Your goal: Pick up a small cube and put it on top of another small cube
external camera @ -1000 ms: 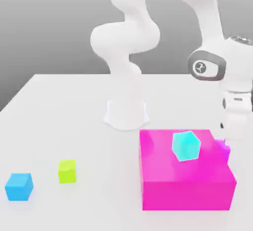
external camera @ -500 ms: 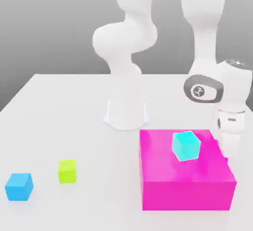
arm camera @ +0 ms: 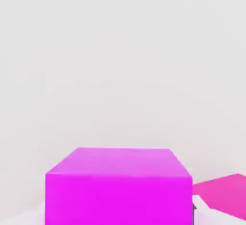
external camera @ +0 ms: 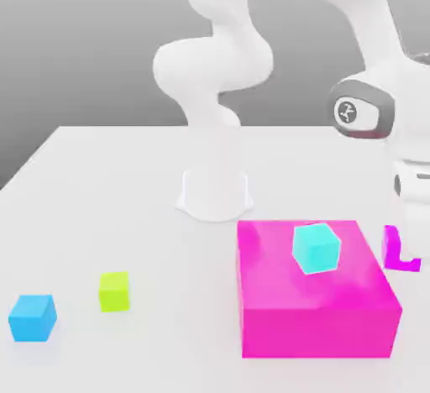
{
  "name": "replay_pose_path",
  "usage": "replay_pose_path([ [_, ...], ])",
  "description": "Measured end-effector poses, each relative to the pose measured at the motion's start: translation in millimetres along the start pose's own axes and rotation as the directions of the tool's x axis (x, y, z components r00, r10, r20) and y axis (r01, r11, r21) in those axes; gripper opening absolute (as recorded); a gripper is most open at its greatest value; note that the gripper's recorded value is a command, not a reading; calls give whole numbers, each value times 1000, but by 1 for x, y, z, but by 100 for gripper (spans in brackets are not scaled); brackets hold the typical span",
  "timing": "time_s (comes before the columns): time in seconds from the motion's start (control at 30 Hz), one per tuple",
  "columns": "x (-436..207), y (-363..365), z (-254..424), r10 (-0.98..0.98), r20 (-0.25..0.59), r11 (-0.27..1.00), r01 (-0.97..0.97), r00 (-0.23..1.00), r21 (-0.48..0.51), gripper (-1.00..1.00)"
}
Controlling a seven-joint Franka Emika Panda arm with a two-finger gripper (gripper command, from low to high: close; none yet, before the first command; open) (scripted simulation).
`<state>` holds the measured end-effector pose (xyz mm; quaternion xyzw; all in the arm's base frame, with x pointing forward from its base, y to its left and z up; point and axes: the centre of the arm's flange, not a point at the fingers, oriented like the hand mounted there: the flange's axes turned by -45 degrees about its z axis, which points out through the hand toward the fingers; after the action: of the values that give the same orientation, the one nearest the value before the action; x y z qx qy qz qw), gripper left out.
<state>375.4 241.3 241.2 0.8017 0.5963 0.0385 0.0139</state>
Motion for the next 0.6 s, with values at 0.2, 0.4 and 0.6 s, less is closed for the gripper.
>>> replay_pose_path([
  [0.2, -148, 102, -12, 195, 59, 981, -194, 979, -16, -100],
  [0.4, -295, 110, -18, 344, 89, 938, -346, 935, 10, -100],
  [0.6, -405, 70, -17, 463, 75, 883, -467, 883, 42, -100],
])
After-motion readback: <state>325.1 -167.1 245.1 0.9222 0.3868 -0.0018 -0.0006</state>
